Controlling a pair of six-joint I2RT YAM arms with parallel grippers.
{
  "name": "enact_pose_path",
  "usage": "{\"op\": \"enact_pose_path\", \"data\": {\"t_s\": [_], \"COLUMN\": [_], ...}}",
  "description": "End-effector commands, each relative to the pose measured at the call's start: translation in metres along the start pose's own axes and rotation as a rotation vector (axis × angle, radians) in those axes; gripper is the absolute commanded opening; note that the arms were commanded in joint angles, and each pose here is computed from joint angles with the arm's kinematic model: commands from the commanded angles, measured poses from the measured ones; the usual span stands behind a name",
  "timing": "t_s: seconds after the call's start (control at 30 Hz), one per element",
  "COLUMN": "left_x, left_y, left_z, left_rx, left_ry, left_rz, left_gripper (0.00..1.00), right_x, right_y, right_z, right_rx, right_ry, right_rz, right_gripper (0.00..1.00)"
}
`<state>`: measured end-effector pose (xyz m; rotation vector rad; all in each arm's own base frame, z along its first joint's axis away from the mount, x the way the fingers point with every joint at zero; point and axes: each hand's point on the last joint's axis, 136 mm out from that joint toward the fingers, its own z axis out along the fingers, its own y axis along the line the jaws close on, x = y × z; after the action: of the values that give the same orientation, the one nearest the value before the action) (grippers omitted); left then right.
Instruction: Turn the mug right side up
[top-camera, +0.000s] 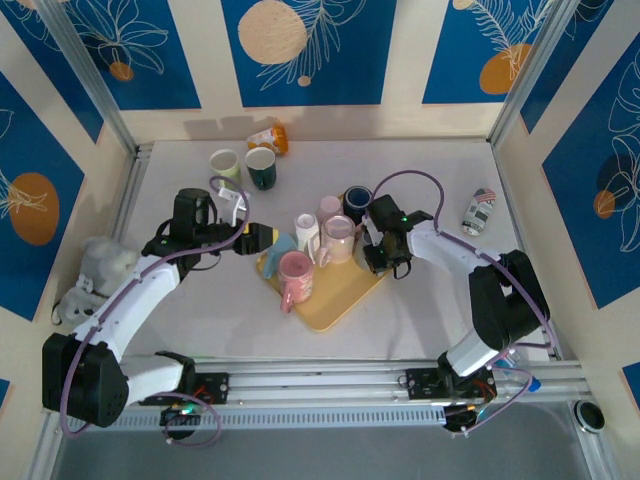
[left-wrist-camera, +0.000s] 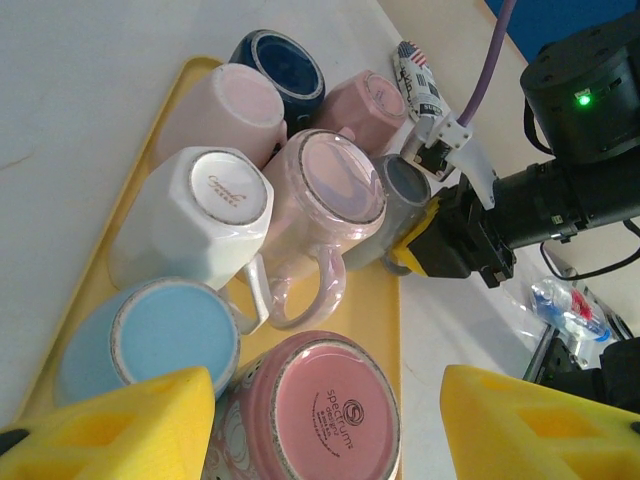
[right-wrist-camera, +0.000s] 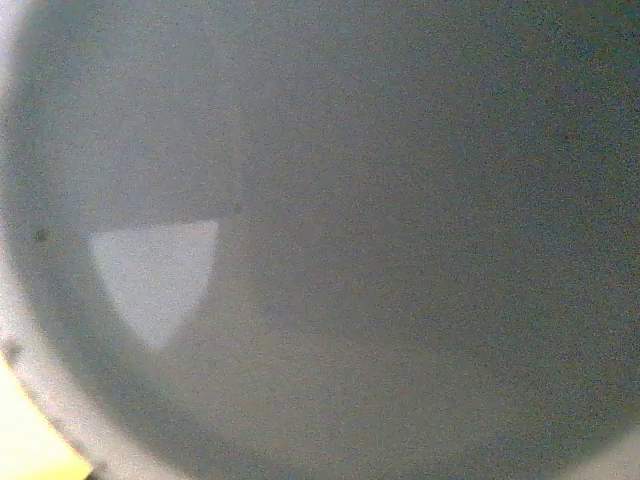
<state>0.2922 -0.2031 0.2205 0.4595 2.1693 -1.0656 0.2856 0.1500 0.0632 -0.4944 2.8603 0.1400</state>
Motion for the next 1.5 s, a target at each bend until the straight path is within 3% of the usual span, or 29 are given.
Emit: {"op": "enact_pose_path", "data": {"t_s": [0.0, 0.33, 0.57, 0.83, 1.03, 1.33, 1.47], "left_x": [0.000, -0.003, -0.018, -0.038, -0.064, -0.089, -0.098], "left_y": [-0.007, -0.010, -0.025, -0.046, -0.080, -0.125, -0.139], "left_z": [0.000, -0.001, -0.002, -0.008, -0.022, -0.025, -0.023], "left_rx": [0.021, 0.033, 0.118, 0.234, 0.419, 0.605, 0.626], "left_ry": [-0.013, -0.026, -0.077, -0.139, -0.254, -0.308, -0.310], "left_rz": [0.005, -0.024, -0.094, -0.217, -0.260, -0.379, -0.427], "left_gripper": [0.61, 0.61, 0.61, 0.61, 0.65, 0.66, 0.66], "right_x": [-0.010, -0.008, -0.013, -0.037, -0.054, -0.075, -0.082], "right_y": [0.006, 0.018, 0.037, 0.075, 0.083, 0.099, 0.102], "right_z": [-0.025, -0.052, -0.091, -0.183, -0.239, -0.303, -0.322], "right_rx": [-0.013, -0.052, -0.177, -0.528, -0.705, -0.943, -0.996], "right_ry": [-0.061, -0.093, -0.178, -0.430, -0.581, -0.754, -0.807], "right_rz": [0.016, 0.061, 0.089, 0.109, 0.139, 0.143, 0.157], "right_gripper": [0.00, 0.00, 0.00, 0.00, 0.00, 0.00, 0.00]}}
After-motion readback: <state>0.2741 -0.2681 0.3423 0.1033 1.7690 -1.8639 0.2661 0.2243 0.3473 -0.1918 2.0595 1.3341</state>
